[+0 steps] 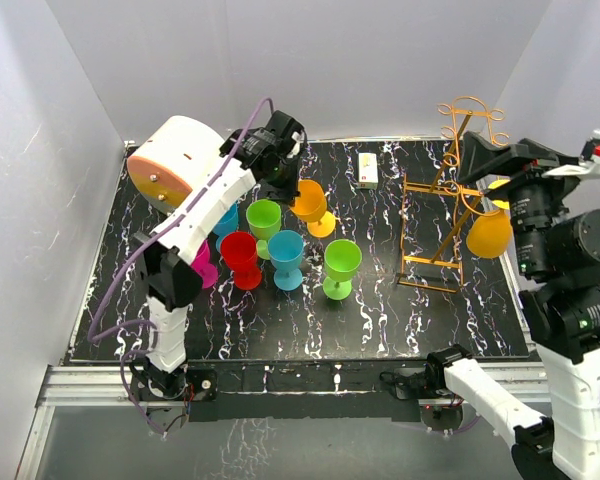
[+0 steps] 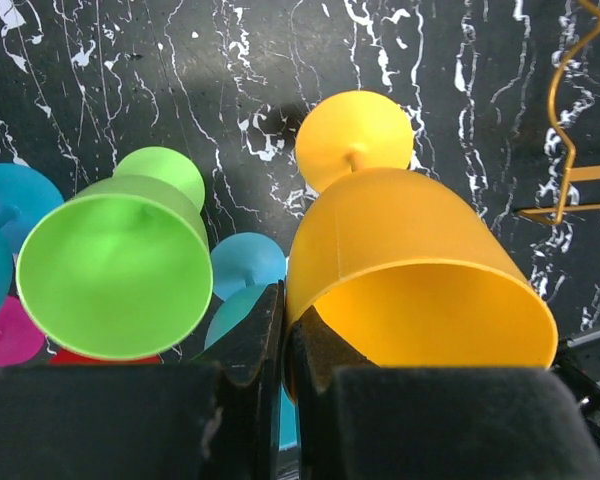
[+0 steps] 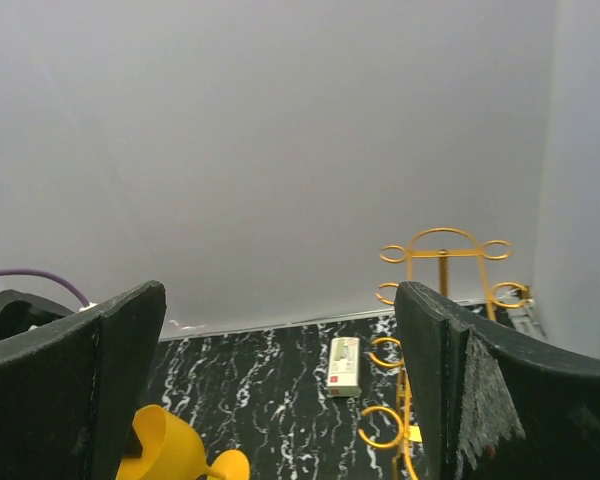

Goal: Take the wine glass off the wine glass rack

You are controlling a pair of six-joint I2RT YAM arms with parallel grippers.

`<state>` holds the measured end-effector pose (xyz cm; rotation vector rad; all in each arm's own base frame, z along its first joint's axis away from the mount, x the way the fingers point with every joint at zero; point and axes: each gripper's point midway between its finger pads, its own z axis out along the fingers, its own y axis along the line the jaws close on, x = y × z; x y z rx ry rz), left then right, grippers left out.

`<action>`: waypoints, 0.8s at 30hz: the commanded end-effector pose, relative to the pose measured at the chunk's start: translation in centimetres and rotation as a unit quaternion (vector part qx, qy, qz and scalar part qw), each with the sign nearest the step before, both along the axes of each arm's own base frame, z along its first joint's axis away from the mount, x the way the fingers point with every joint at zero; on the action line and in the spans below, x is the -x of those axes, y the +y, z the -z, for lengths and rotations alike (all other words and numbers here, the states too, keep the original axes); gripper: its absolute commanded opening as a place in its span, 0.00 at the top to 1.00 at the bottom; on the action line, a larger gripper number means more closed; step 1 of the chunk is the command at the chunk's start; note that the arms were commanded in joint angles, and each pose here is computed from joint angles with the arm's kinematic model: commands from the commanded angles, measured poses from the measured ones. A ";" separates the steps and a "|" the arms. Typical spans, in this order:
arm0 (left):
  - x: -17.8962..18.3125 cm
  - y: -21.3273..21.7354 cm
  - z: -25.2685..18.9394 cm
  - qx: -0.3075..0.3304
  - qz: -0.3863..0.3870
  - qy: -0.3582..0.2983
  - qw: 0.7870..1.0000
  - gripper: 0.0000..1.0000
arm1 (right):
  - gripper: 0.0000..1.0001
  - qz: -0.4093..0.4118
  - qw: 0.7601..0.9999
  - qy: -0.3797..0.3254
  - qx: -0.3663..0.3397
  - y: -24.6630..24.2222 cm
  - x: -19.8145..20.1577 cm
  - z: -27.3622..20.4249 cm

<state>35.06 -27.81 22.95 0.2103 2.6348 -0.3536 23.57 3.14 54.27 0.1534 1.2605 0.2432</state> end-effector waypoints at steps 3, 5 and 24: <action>-0.6 0.1 1.5 -0.059 0.019 0.010 0.998 1.00 | 0.02 0.063 0.998 -0.017 0.023 -3.1 3.2 -1.5; -0.8 -0.1 2.5 -0.068 0.021 0.017 0.997 1.00 | 0.02 0.070 0.997 -0.018 0.030 -3.5 3.7 -1.7; -0.3 -0.8 6.2 -0.090 0.046 0.056 0.993 0.71 | 0.02 0.121 0.989 0.032 0.077 -5.9 5.7 0.3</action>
